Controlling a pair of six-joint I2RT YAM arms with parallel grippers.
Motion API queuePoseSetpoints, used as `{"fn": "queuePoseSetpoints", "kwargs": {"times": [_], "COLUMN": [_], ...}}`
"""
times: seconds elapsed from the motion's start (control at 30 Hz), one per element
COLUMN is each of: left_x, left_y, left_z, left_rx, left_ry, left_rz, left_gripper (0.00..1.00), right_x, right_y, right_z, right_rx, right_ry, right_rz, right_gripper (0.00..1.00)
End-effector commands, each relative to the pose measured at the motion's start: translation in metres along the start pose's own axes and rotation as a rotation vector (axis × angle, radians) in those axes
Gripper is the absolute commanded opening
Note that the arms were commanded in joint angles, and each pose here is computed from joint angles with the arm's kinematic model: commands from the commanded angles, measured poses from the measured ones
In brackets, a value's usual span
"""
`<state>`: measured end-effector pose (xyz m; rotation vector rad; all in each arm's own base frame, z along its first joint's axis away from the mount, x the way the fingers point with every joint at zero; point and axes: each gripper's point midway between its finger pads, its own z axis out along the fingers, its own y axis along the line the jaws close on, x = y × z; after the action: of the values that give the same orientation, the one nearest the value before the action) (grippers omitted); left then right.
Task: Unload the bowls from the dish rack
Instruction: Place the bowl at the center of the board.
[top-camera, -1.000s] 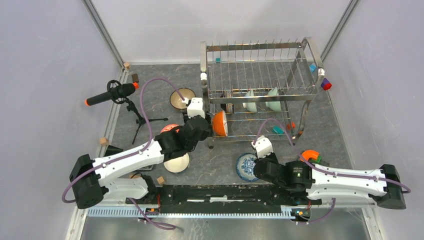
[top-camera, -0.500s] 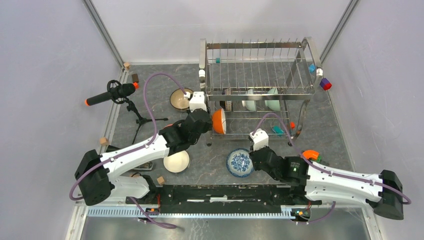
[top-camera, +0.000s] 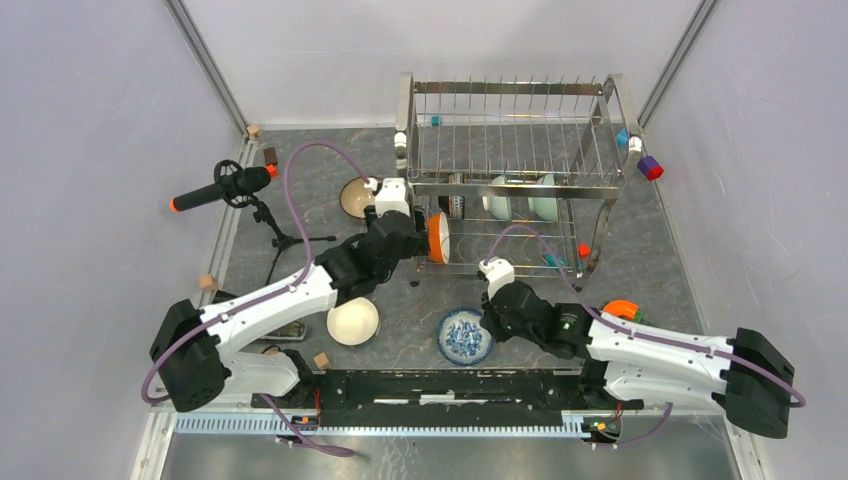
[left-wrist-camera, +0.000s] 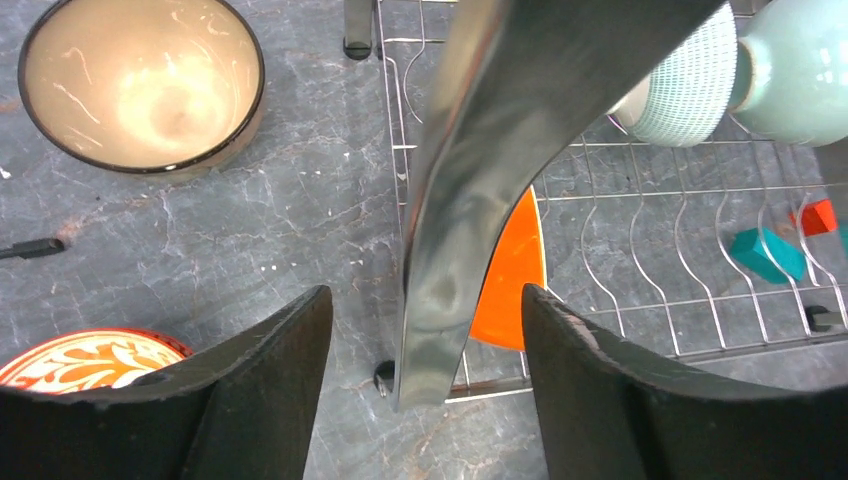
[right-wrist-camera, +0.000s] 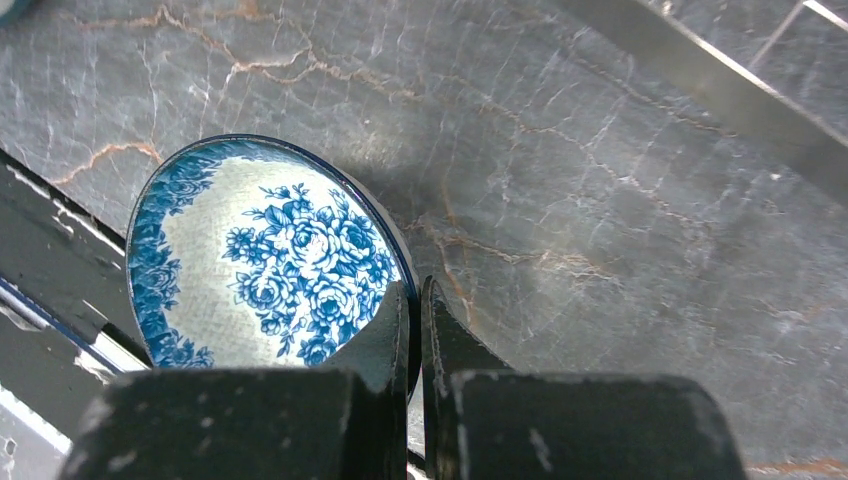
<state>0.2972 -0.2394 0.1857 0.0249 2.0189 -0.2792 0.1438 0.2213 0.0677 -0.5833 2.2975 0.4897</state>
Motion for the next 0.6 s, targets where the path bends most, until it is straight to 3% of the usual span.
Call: {"fn": "queuePoseSetpoints", "kwargs": {"times": [0.0, 0.27, 0.57], "left_x": [-0.008, -0.002, 0.004], "left_y": [0.003, 0.021, 0.043], "left_z": [-0.02, -0.053, -0.068], "left_rx": [0.049, 0.092, 0.055], "left_ry": [0.001, 0.002, 0.021], "left_rz": [-0.042, -0.127, -0.035], "left_gripper": [0.81, 0.88, 0.88], "right_x": [-0.034, -0.04, -0.049], "right_y": [0.031, 0.051, 0.064], "right_z": [0.0, 0.006, 0.017], "right_rx": [-0.117, -0.187, -0.201], "right_ry": [-0.072, -0.057, -0.038], "right_rz": [0.013, 0.036, 0.034], "right_gripper": [0.0, 0.0, 0.0]}}
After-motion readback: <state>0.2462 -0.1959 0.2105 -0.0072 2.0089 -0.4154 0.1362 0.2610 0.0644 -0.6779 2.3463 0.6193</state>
